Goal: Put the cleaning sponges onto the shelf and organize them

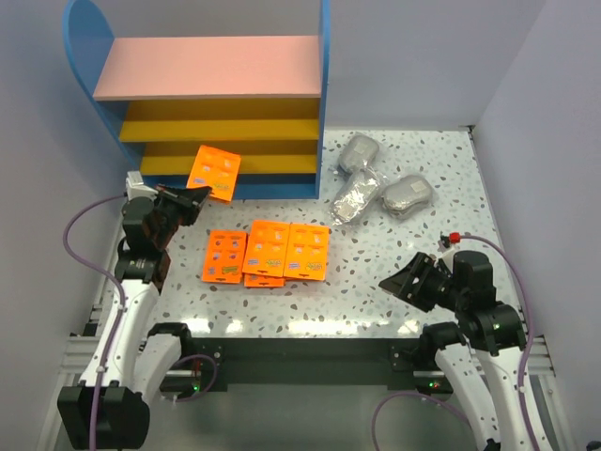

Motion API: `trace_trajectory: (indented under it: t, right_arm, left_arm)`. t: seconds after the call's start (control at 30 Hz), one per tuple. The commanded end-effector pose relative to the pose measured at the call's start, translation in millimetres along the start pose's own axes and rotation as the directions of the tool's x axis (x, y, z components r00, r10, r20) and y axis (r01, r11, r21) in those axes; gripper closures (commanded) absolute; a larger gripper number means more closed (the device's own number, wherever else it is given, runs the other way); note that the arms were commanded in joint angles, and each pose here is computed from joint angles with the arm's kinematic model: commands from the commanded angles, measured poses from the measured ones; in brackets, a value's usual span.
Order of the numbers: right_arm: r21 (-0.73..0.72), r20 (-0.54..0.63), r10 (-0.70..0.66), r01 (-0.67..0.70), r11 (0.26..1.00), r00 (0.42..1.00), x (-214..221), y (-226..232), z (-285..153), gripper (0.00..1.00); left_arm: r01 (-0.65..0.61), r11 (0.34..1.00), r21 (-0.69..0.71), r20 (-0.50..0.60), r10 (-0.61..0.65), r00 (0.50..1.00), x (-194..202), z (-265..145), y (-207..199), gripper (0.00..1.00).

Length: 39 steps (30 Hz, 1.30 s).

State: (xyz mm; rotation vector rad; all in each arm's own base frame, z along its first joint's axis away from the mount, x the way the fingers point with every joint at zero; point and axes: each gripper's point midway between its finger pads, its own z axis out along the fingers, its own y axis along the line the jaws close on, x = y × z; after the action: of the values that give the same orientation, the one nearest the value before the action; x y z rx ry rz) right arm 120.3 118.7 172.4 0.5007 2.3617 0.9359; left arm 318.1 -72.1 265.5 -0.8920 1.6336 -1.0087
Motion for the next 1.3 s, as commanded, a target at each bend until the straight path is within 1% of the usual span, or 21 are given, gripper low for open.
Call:
trace_trajectory:
  t: [0.0, 0.03, 0.07, 0.1, 0.23, 0.27, 0.3, 0.33, 0.43, 0.47, 0.5, 0.53, 0.6, 0.67, 0.7, 0.87, 0.9, 1.03, 1.27]
  right_arm:
    - [-0.053, 0.023, -0.04, 0.041, 0.998, 0.999, -7.9, 15.9, -6.1, 0.41]
    - [-0.054, 0.024, -0.041, 0.042, 0.998, 0.999, -7.6, 15.7, -6.2, 0.41]
    - [-0.05, 0.025, -0.039, 0.041, 0.998, 0.999, -7.3, 14.6, -6.0, 0.41]
    - [-0.049, 0.026, -0.04, 0.041, 0.998, 0.999, -7.3, 14.1, -5.8, 0.41]
    - [-0.048, 0.022, -0.038, 0.039, 0.998, 0.999, -5.7, 11.8, -4.1, 0.4]
    - [-0.046, 0.018, -0.038, 0.039, 0.998, 0.999, -5.3, 11.2, -3.1, 0.41]
    - [-0.047, 0.015, -0.039, 0.04, 0.998, 0.999, -5.2, 11.5, -2.8, 0.41]
    - [-0.048, 0.013, -0.04, 0.041, 0.998, 0.999, -5.0, 11.5, -2.6, 0.41]
    - [-0.046, 0.015, -0.046, 0.047, 0.998, 0.999, -6.5, 12.0, -2.1, 0.4]
    - [-0.046, 0.015, -0.049, 0.05, 0.998, 0.999, -6.5, 12.1, -2.5, 0.4]
    - [-0.046, 0.013, -0.053, 0.053, 0.998, 0.999, -6.7, 12.4, -2.2, 0.4]
    - [-0.045, 0.016, -0.055, 0.056, 0.997, 0.998, -7.7, 12.7, -2.5, 0.4]
    - [-0.044, 0.017, -0.061, 0.062, 0.997, 0.998, -8.4, 12.7, -2.4, 0.4]
    - [-0.043, 0.016, -0.065, 0.066, 0.997, 0.998, -9.8, 14.0, -2.5, 0.4]
    - [-0.04, 0.016, -0.069, 0.069, 0.997, 0.998, -10.3, 13.7, -2.2, 0.4]
    - [-0.038, 0.014, -0.078, 0.079, 0.996, 0.997, -14.7, 16.9, -1.2, 0.39]
    - [-0.038, 0.014, -0.077, 0.077, 0.996, 0.997, -14.9, 17.2, -1.3, 0.39]
    - [-0.044, 0.016, -0.075, 0.075, 0.996, 0.997, -16.7, 17.9, 2.0, 0.39]
    - [-0.059, 0.014, -0.077, 0.078, 0.995, 0.997, -25.1, 22.5, 12.4, 0.39]
  left_arm:
    - [0.002, 0.992, 0.125, 0.028, -0.005, 1.0, -18.0, 8.0, -25.8, 1.0]
    - [0.011, 0.993, 0.115, 0.017, -0.013, 1.0, -18.3, 10.6, -22.1, 1.0]
    - [0.012, 0.992, 0.127, 0.029, -0.016, 0.999, -25.0, 11.8, -22.0, 1.0]
    - [0.034, 0.992, 0.124, 0.009, -0.035, 0.999, -22.5, 14.8, -15.7, 1.0]
    - [0.042, 0.99, 0.135, 0.044, -0.048, 0.998, -36.0, 20.7, -3.8, 1.0]
    - [0.043, 0.992, 0.122, 0.068, -0.051, 0.996, -46.1, 21.8, 2.0, 1.0]
    - [0.047, 0.993, 0.111, 0.054, -0.054, 0.997, -47.4, 25.7, 8.8, 1.0]
    - [0.049, 0.993, 0.109, 0.063, -0.056, 0.996, -52.3, 27.1, 13.2, 1.0]
    - [0.063, 0.996, 0.063, 0.121, -0.07, 0.99, -83.8, 28.3, 36.0, 1.0]
    - [0.059, 0.996, 0.066, 0.133, -0.067, 0.989, -91.4, 28.5, 37.7, 1.0]
    - [0.061, 0.997, 0.054, 0.124, -0.067, 0.99, -95.7, 32.2, 43.9, 1.0]
    - [0.062, 0.997, 0.044, 0.14, -0.067, 0.988, -106.5, 31.9, 49.3, 1.0]
    - [0.059, 0.998, 0.037, 0.118, -0.063, 0.991, -113.5, 39.2, 55.5, 1.0]
    - [0.055, 0.998, 0.037, 0.127, -0.059, 0.99, -123.3, 42.5, 60.0, 1.0]
    - [0.066, 0.997, 0.029, 0.116, -0.069, 0.991, -124.9, 47.2, 65.1, 1.0]
    - [0.078, 0.996, 0.051, 0.127, -0.084, 0.988, -138.7, 55.9, 72.6, 1.0]
    - [0.107, 0.993, 0.049, 0.122, -0.112, 0.986, -139.5, 59.1, 78.6, 1.0]
    - [0.135, 0.986, 0.101, 0.124, -0.147, 0.981, -148.3, 66.3, 75.5, 1.0]
    - [0.16, 0.979, 0.127, 0.143, -0.178, 0.974, -162.6, 75.8, 72.1, 1.0]
